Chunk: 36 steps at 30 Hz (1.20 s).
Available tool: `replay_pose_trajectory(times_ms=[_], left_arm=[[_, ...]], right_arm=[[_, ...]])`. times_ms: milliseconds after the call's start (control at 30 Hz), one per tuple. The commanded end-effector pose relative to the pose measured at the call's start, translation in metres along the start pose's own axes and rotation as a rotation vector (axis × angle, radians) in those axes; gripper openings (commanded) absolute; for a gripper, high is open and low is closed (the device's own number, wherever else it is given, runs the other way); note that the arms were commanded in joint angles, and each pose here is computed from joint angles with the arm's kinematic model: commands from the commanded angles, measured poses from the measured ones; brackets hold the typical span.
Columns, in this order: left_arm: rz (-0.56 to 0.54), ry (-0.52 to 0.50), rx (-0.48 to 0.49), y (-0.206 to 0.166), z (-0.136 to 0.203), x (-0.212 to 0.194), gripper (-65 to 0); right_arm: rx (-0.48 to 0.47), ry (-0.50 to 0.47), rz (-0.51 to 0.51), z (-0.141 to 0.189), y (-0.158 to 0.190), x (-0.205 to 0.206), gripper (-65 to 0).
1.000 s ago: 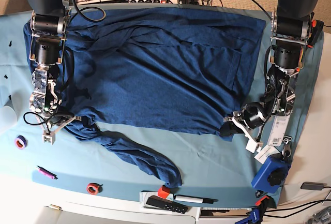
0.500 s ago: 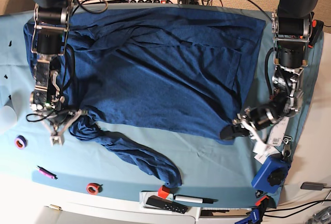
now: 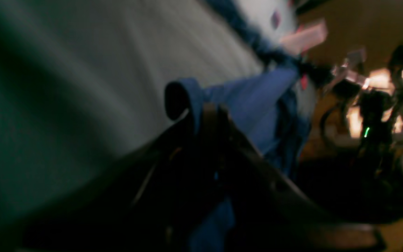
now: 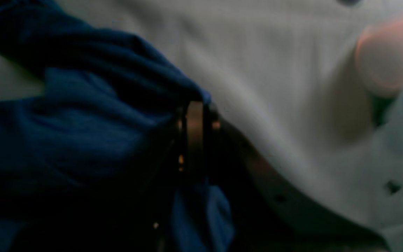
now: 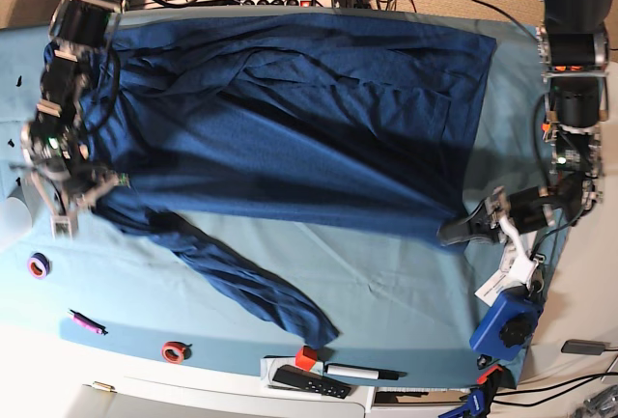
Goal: Layout the t-shirt on the table in an organized manner, then fold the t-shirt properly
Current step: 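Lift the hem with both grippers and fold it over toward the collar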
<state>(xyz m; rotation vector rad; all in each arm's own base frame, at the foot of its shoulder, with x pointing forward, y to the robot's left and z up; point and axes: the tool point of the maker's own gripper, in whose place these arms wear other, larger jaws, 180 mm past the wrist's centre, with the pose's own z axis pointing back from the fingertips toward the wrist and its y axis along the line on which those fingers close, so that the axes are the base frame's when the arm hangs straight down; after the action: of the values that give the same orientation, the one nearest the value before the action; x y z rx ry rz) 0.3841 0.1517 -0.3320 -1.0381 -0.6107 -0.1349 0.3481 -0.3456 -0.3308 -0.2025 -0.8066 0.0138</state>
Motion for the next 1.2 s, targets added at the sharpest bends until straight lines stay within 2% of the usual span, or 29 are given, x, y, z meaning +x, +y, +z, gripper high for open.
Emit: replay_pose_trajectory(times_ms=[0,200,400,667,933,1167], left_arm=[[-0.036,-0.033,-0.009,-0.007,0.008,0.018,-65.0],[-0.007,0.009,0.000,0.000,0.009,-0.004,-65.0],[-0.010,0.050,0.018,0.003,0.016,-0.025,-65.0],[-0.055,0.111,0.044,0.000,0.031,-0.054,-65.0],[-0.023,0.150,0.049,0.003,0.033,-0.081,-65.0],[-0.016,0.160,0.050,0.004,0.034,-0.086,-65.0]], right_arm=[[-0.028,-0.051,-0.013,0.007,-0.015,0.015,-65.0],[0.014,0.001,-0.098,0.017,-0.025,-0.014,-65.0],[0.008,0.037,-0.128,0.022,-0.033,-0.026,-65.0],[0.009,0.060,-0.128,0.022,-0.033,-0.030,-65.0],[-0.012,0.124,-0.108,0.023,-0.036,-0.047,-65.0],[-0.026,0.176,-0.091,0.026,-0.037,-0.069,-65.0]])
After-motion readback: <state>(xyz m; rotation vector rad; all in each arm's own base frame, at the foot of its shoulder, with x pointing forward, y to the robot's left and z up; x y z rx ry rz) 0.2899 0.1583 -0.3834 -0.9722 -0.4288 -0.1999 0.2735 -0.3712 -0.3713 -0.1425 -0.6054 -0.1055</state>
